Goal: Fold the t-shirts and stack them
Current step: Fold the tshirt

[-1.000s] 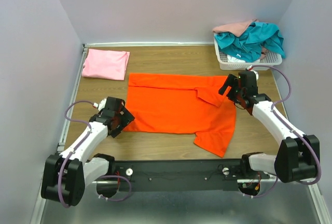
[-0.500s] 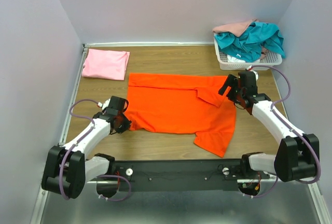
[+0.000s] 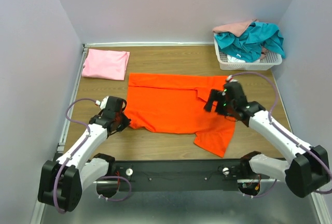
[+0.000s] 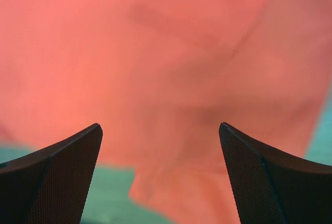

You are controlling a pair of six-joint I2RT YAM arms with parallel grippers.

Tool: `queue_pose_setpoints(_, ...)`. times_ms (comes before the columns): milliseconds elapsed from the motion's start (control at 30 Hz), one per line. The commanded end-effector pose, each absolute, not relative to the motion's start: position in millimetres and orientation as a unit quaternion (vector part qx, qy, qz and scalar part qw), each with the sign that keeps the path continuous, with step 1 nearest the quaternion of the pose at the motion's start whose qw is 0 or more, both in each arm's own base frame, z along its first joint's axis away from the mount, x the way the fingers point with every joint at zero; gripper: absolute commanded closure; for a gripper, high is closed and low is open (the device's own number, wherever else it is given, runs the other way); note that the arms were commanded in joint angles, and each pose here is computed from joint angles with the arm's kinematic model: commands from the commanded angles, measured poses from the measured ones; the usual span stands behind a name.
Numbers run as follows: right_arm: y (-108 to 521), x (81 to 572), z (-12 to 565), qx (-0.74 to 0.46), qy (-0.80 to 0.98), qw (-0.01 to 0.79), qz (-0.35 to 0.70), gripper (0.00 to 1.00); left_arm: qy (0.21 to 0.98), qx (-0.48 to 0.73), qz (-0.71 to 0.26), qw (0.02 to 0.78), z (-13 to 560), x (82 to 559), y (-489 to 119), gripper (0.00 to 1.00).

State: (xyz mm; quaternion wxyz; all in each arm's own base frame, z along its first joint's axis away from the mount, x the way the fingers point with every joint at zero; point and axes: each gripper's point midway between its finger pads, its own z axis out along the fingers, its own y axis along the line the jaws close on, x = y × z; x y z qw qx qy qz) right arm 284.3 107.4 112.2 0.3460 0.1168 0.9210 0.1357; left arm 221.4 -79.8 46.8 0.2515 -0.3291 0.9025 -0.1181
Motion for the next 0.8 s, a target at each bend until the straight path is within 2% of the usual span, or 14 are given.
queue_pose_setpoints(0, 135, 197, 79, 0.055, 0.964, 0.237, 0.109, 0.00, 0.893, -0.339, -0.113, 0.275, 58, 225, -74, 1.00)
queue_pose_setpoints(300, 161, 94, 47, -0.020, 0.987, 0.107, 0.119, 0.01, 0.886, -0.354, -0.094, 0.283, 68, 226, -66, 1.00)
queue_pose_setpoints(533, 143, 81, 30, -0.025, 0.995, 0.082, 0.048, 0.07, 0.872, -0.370, -0.098, 0.306, 81, 228, -61, 1.00)
queue_pose_setpoints(767, 131, 89, 12, -0.012, 0.996, 0.082, -0.016, 0.19, 0.870, -0.373, -0.097, 0.307, 82, 228, -61, 1.00)
